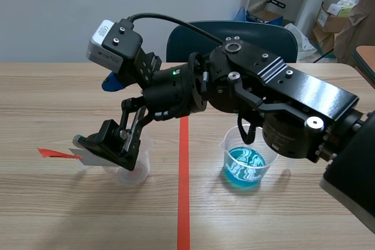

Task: Do the redox reaction experiment

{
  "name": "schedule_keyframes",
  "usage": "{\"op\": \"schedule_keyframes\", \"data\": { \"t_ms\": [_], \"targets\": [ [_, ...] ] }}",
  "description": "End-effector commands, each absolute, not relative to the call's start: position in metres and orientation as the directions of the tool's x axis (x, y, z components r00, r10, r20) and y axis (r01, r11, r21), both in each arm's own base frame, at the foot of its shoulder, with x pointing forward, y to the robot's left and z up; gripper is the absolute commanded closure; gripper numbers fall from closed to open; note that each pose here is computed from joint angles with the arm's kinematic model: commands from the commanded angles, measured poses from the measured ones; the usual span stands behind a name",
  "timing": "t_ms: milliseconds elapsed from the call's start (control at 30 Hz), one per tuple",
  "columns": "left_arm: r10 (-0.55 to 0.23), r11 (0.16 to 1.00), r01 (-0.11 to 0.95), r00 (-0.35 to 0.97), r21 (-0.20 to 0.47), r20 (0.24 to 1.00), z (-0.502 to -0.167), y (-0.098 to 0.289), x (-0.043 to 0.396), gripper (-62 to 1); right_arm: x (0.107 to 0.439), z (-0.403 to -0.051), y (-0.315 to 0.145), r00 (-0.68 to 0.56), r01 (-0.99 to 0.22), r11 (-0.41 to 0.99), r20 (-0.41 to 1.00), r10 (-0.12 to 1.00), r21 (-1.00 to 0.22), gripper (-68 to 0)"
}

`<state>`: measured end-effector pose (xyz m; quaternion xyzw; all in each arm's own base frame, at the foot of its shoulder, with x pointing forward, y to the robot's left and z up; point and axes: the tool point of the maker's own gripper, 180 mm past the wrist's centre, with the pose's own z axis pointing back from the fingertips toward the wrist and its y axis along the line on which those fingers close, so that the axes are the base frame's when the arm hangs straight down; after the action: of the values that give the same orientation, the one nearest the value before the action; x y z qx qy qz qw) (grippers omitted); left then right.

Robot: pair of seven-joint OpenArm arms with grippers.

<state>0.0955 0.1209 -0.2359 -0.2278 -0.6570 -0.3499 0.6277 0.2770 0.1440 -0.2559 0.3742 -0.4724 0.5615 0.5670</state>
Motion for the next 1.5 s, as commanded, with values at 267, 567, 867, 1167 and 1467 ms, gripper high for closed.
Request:
{"op": "schedule_keyframes", "data": {
  "t_ms": [267, 567, 867, 1167, 1467],
  "targets": [
    [-0.114, 0.656, 0.736, -0.122, 0.167, 0.986, -0.2300, 0.1170, 0.0958, -62.3, 0.2765, -0.2451, 0.1483, -0.087, -0.991, 0.078, 0.965, 0.247, -0.109, -67.9],
    [-0.119, 0.656, 0.736, -0.118, 0.167, 0.986, -0.2312, 0.1171, 0.0960, -62.3, 0.2765, -0.2452, 0.1482, -0.087, -0.991, 0.079, 0.965, 0.247, -0.109, -67.9],
    [-0.119, 0.656, 0.736, -0.118, 0.167, 0.986, -0.2312, 0.1171, 0.0960, -62.3, 0.2765, -0.2452, 0.1482, -0.087, -0.991, 0.079, 0.965, 0.248, -0.109, -67.9],
    [-0.119, 0.656, 0.736, -0.118, 0.167, 0.986, -0.2312, 0.1171, 0.0960, -62.3, 0.2770, -0.2464, 0.1464, -0.086, -0.991, 0.080, 0.964, 0.251, -0.109, -67.9],
    [-0.119, 0.656, 0.736, -0.118, 0.167, 0.986, -0.2312, 0.1171, 0.0960, -62.3, 0.2770, -0.2460, 0.1465, -0.086, -0.991, 0.080, 0.965, 0.249, -0.109, -67.9]
  ]
}}
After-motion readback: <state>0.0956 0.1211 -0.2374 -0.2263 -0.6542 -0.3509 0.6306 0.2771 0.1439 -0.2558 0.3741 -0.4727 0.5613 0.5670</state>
